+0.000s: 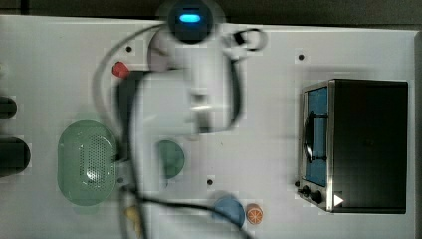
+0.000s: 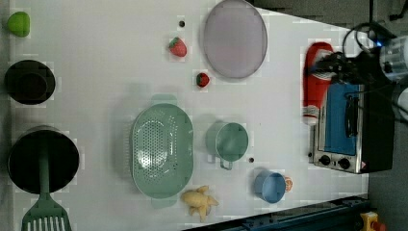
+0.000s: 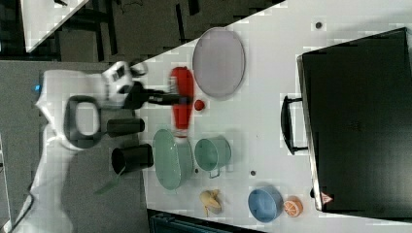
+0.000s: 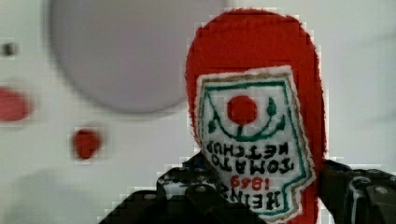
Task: Pick ketchup from strainer and place it on the table
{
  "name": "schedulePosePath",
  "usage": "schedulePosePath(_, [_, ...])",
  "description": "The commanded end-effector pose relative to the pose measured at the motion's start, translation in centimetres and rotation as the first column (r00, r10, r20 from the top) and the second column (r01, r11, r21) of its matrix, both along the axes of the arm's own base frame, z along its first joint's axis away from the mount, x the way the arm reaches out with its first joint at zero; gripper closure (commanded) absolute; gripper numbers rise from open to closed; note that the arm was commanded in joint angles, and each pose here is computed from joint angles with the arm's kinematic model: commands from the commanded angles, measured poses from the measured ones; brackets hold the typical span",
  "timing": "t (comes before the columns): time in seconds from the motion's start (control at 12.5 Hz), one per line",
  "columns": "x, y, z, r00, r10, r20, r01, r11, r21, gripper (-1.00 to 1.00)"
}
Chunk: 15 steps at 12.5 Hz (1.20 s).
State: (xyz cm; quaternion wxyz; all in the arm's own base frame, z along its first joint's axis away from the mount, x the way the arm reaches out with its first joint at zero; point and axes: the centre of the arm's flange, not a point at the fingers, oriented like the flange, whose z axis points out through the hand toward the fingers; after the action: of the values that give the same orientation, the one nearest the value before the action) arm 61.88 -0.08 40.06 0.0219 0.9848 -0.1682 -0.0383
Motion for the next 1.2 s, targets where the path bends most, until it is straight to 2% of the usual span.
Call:
schedulePosePath(0.08, [-0.2,-1.9,-0.6,0.994,0.098,0.052,-0.098,0.995,0.003,-0.16])
schedulePosePath(0.48, [-3.4,-4.0,-8.4,0.995,0.067,0.080,-0.068,0.998,0.003,-0.16])
schedulePosePath(0.8, [-7.3,-3.4,-14.5,0.997,0.066,0.029,-0.067,0.998,0.021,-0.16])
schedulePosePath(1.12, [-8.3,-3.0,-20.1,0.998,0.068,-0.005,-0.067,0.996,0.051,-0.16])
schedulePosePath(1.2, [-8.4,-2.9,-21.3,0.998,0.067,-0.009,-0.067,0.996,0.058,-0.24])
